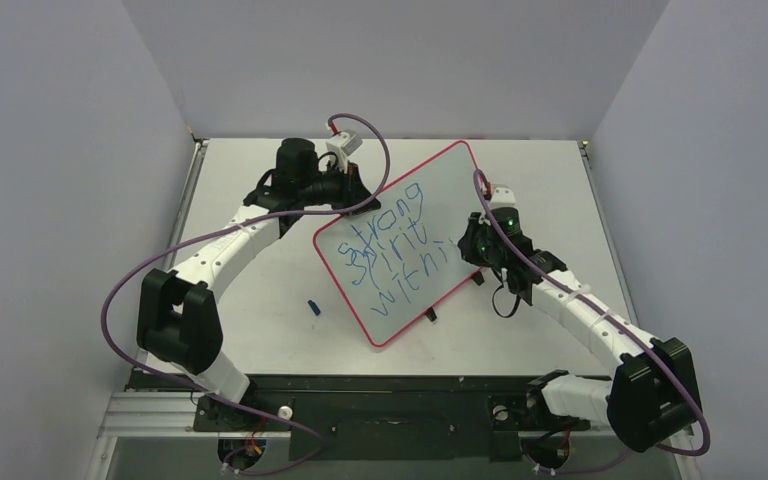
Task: Write a sentence on the whiteboard
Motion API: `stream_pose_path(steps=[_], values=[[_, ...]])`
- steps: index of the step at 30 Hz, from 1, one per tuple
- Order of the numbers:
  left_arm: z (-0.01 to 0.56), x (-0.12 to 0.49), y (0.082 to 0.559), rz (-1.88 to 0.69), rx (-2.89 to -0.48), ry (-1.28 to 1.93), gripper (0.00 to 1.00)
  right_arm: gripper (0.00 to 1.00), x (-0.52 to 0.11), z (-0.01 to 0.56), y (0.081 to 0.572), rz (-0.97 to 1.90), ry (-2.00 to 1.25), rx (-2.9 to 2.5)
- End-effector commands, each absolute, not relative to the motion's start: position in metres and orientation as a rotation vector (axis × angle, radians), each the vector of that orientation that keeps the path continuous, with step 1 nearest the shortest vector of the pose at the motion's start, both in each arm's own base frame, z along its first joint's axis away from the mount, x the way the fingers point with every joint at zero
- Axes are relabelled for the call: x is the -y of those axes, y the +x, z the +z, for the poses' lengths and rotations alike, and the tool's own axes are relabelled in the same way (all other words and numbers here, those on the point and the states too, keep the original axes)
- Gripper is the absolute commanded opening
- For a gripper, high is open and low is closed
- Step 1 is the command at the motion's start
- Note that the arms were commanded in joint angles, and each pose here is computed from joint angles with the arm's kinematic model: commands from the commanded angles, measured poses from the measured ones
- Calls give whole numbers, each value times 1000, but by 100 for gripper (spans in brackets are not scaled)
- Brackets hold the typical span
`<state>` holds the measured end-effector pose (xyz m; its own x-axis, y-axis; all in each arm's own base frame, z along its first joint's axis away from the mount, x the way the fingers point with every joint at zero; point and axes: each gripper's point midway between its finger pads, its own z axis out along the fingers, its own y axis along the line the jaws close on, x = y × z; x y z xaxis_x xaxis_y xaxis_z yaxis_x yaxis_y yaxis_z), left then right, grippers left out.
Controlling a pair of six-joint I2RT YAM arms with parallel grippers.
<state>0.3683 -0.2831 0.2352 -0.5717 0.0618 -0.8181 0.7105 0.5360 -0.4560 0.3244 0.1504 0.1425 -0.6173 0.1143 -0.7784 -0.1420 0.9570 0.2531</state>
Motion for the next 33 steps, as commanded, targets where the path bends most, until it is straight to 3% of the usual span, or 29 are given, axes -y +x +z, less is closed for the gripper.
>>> stream_pose_path(steps=[1,13,33], values=[[234,290,358,-1024,-1939,753,0,0,-150,136,321,380,-19,-2198],[236,291,357,-1025,-1935,756,0,0,-147,124,313,377,-14,-2221],[234,291,358,-1022,-1939,755,0,0,-154,159,336,388,-18,-2169]])
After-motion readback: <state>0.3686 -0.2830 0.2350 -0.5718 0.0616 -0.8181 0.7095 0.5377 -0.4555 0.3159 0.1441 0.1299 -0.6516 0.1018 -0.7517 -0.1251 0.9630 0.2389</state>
